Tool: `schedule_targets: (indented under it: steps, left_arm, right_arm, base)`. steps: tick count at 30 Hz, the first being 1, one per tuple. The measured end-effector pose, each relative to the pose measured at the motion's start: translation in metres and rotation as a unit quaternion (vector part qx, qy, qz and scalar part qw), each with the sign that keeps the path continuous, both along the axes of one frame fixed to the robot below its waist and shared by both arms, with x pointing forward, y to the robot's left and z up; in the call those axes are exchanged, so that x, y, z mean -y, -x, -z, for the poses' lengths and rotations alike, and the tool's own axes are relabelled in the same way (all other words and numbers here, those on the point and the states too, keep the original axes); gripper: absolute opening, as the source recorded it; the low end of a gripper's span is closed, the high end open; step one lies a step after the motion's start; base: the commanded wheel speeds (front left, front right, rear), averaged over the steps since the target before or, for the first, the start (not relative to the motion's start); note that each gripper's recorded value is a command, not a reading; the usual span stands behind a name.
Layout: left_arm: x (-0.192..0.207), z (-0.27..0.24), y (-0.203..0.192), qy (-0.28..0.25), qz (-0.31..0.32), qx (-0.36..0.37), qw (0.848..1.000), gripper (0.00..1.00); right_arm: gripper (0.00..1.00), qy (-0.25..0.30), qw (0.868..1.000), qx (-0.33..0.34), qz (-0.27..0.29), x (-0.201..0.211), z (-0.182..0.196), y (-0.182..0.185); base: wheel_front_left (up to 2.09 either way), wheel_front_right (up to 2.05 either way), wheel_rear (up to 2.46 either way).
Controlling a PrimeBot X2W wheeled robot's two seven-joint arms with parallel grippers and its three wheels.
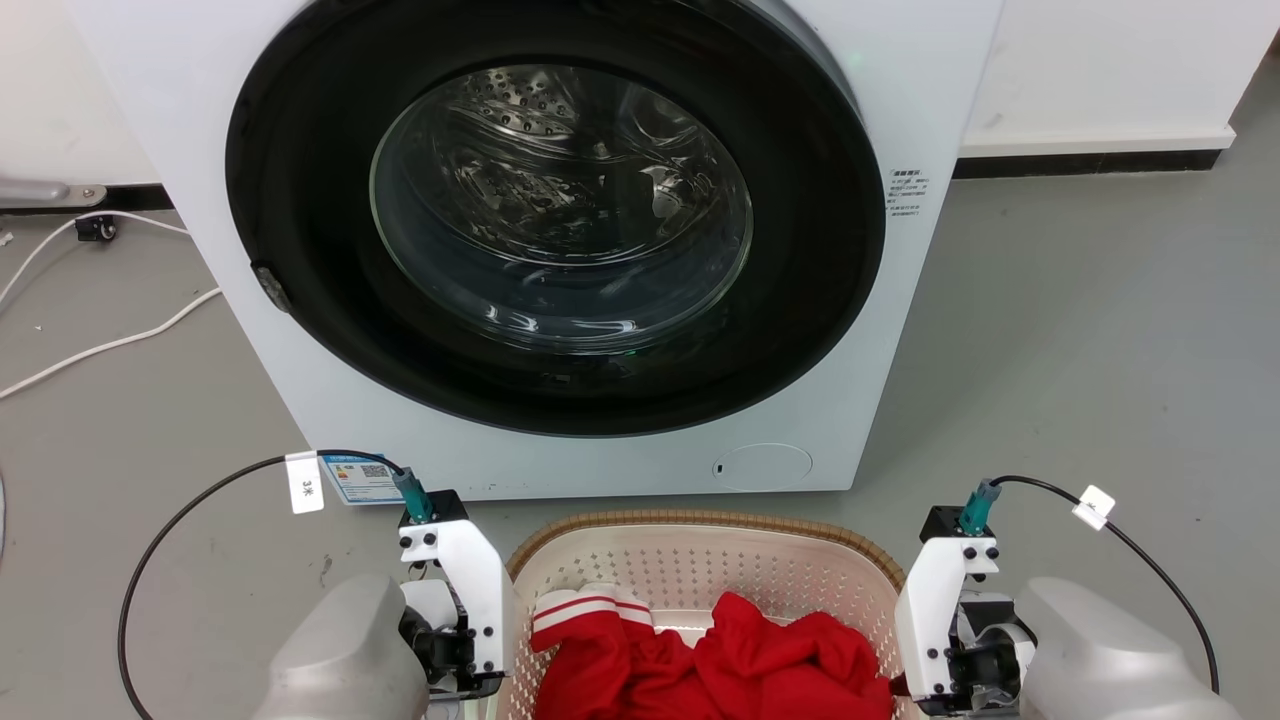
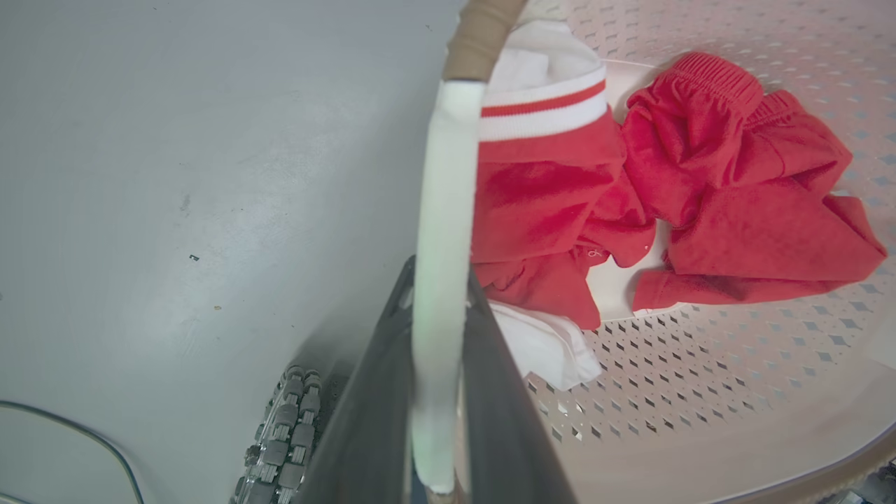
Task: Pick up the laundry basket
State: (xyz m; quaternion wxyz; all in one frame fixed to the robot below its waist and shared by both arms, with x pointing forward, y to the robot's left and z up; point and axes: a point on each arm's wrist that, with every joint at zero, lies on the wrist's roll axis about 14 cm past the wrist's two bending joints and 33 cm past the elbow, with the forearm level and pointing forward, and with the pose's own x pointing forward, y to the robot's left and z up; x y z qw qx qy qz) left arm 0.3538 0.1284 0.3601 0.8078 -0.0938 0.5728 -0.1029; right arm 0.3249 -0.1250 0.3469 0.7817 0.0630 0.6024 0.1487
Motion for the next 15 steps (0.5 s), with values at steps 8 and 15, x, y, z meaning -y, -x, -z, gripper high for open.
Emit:
schedule_targets:
  steps: [8,15]
  left_arm:
    - [-0.0002,0.0002,0.0003,0.002,-0.002,0.001,1.0,0.0]
    - [0.0007,0.0004,0.0002,0.003,-0.001,0.002,1.0,0.0]
  right_arm:
    - [0.0,0.0,1.0,-0.001,0.001,-0.0003,0.0007,0.0002]
    - [0.0,0.001,1.0,-0.004,0.001,0.0007,0.0015,0.0013]
  base:
    - [0.0,0.0,0.0]
    - [0.0,0.0,0.0]
